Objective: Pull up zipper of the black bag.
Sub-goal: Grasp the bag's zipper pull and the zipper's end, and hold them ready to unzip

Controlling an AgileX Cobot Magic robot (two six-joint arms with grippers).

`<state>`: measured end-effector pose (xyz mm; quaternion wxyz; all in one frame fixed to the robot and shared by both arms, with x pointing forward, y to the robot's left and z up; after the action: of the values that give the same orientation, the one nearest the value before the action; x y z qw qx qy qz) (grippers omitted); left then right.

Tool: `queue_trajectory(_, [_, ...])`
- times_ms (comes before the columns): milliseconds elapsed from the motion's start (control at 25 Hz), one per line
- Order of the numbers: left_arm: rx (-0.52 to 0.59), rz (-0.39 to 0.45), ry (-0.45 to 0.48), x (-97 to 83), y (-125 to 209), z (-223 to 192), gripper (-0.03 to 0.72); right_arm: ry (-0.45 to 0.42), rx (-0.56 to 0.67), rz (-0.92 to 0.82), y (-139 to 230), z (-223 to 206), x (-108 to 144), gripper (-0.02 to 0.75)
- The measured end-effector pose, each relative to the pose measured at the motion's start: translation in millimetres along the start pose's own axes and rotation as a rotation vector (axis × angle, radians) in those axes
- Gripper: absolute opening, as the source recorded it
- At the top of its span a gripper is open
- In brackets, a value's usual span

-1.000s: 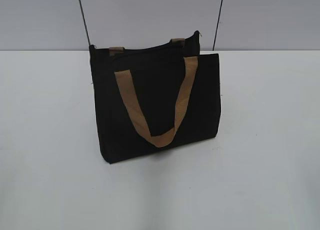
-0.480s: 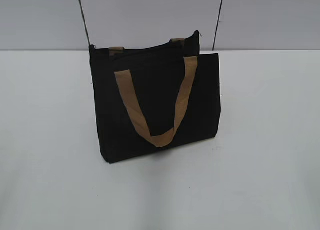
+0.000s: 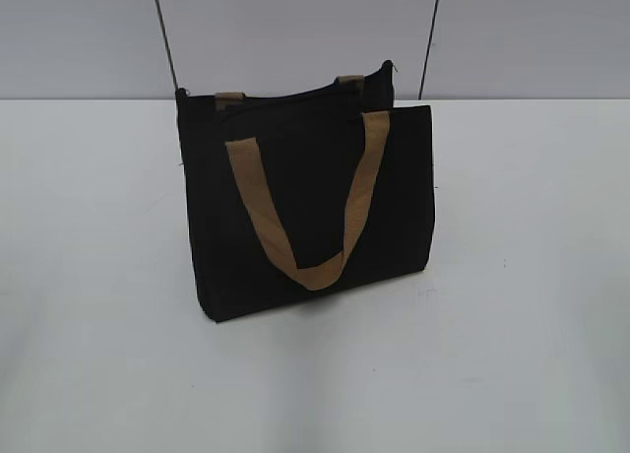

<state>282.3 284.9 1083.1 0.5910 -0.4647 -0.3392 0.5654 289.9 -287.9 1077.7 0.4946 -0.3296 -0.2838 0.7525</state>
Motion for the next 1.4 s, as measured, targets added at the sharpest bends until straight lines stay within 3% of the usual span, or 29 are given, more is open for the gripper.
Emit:
queue_trajectory(80, [-0.020, 0.000, -0.012, 2.6, -6.8, -11.2, 0.374, -0.022, 0.000, 0.009, -9.2, -4.1, -1.8, 0.410])
queue_trajectory(240, [-0.025, -0.087, -0.022, 7.8, -12.2, -39.4, 0.362, -0.081, 0.013, 0.039, -25.8, -14.3, -4.3, 0.410])
queue_trajectory(400, [0.009, -0.157, 0.028, 6.8, -15.8, -67.2, 0.361, -0.137, -0.014, 0.045, -42.8, -19.9, -4.9, 0.410])
queue_trajectory(520, [0.058, -0.212, 0.117, 1.8, -14.6, -89.9, 0.362, -0.164, -0.026, 0.056, -52.1, -22.6, -5.8, 0.410])
queue_trajectory(760, [0.163, -0.230, 0.411, -15.6, -1.2, -142.9, 0.377, -0.172, -0.035, 0.060, -57.4, -26.5, -7.3, 0.410])
queue_trajectory(1040, [0.228, -0.300, 0.522, -11.5, 29.1, -202.9, 0.393, -0.177, -0.054, 0.060, -59.3, -26.3, -6.7, 0.410])
queue_trajectory(1240, [0.191, -0.491, 0.652, -12.2, 55.2, -233.0, 0.427, -0.176, -0.062, 0.073, -60.0, -26.2, -6.7, 0.410])
queue_trajectory(1400, [0.229, -0.526, 0.719, -11.0, 74.4, -254.9, 0.434, -0.175, -0.063, 0.074, -60.1, -26.2, -6.8, 0.410])
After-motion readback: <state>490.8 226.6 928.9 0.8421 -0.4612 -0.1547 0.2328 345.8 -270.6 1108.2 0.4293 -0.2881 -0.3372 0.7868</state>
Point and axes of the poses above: a point on each arm's last joint axis where the gripper is mounted, z pointing back along that axis away from the gripper, x along the wrist's bending axis when the last joint is at zero, y = z × x, the point moved 1 cm from there along -z, pointing out along that axis toward the gripper, and after that the axes turned 12 degrees about z, right-handed, at the moved point
